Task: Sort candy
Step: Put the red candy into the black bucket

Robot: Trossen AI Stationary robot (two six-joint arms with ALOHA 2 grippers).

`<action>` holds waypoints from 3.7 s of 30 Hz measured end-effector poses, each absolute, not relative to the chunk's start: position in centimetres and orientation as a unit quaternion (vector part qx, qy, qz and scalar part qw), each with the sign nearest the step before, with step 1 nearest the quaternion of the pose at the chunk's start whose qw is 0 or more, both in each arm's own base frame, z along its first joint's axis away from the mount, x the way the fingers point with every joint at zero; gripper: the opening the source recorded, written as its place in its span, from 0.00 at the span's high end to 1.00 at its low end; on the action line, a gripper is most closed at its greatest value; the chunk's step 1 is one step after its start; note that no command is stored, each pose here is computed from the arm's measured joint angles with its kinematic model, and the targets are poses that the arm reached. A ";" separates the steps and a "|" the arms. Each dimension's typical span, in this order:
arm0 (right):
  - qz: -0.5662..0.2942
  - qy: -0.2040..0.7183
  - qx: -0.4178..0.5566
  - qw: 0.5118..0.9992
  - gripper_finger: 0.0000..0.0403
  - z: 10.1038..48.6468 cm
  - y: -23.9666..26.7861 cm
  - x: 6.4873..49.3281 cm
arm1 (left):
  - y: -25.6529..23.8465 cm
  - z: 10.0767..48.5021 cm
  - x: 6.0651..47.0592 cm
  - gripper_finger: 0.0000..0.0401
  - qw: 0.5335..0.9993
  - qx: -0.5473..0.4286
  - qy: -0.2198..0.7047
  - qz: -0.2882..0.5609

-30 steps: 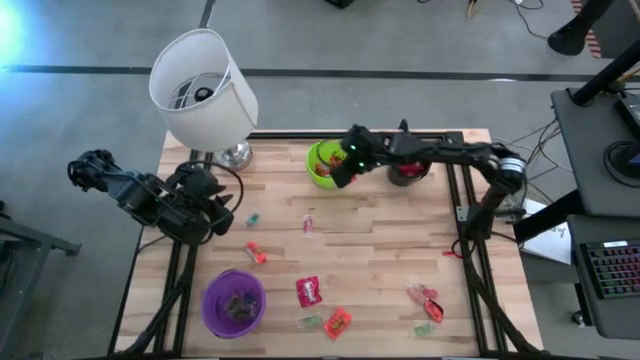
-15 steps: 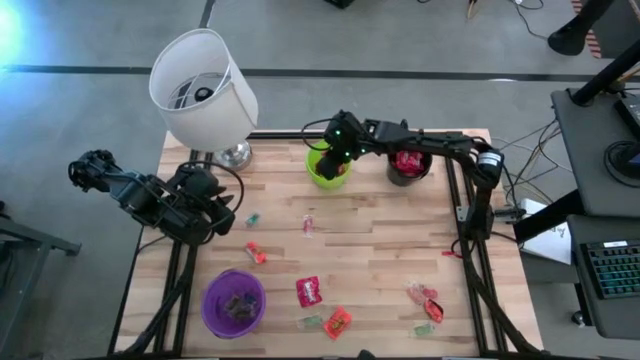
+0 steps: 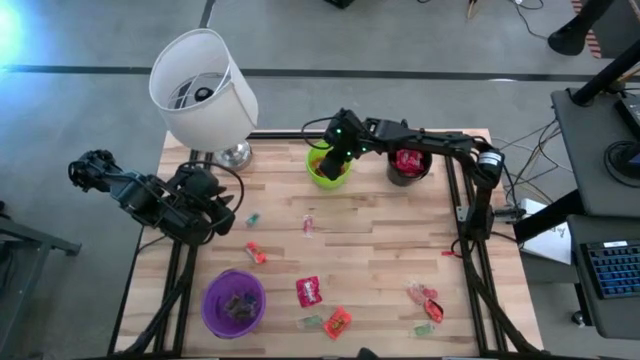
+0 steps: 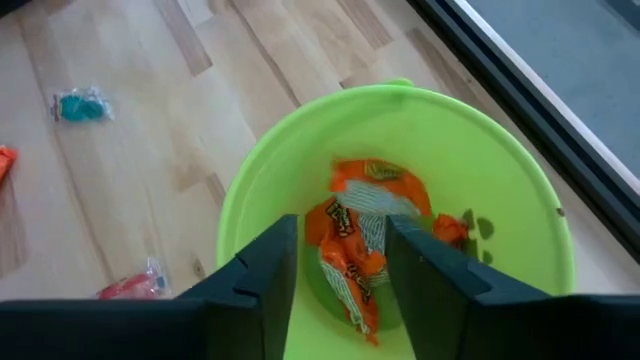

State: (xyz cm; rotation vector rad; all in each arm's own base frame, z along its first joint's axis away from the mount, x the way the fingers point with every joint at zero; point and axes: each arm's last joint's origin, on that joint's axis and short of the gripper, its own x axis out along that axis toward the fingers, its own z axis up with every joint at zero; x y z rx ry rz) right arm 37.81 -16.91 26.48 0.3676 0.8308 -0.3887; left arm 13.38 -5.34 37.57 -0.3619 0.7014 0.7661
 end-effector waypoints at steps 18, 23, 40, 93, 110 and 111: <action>-0.163 0.322 0.168 0.917 0.61 35.1 -12.2 33.8 | -6.5 37.2 15.0 0.69 0.868 -0.133 0.380 0.291; -0.196 0.288 0.169 0.922 0.61 37.4 -10.0 32.4 | -7.3 36.5 16.1 0.60 0.858 -0.129 0.416 0.272; -0.175 0.337 0.225 0.897 0.61 38.1 -2.3 30.8 | -11.4 31.5 22.8 0.57 0.837 0.039 0.514 0.182; -0.126 0.536 0.093 0.830 0.61 38.0 2.5 24.3 | -17.9 21.7 36.3 0.49 0.585 -0.503 0.460 0.439; -0.128 0.500 0.119 0.848 0.61 40.4 2.0 20.3 | -18.5 16.4 41.3 0.49 0.519 -0.456 0.543 0.478; -0.127 0.498 0.120 0.850 0.61 40.5 2.0 20.2 | -18.3 16.1 41.4 0.49 0.517 -0.458 0.543 0.478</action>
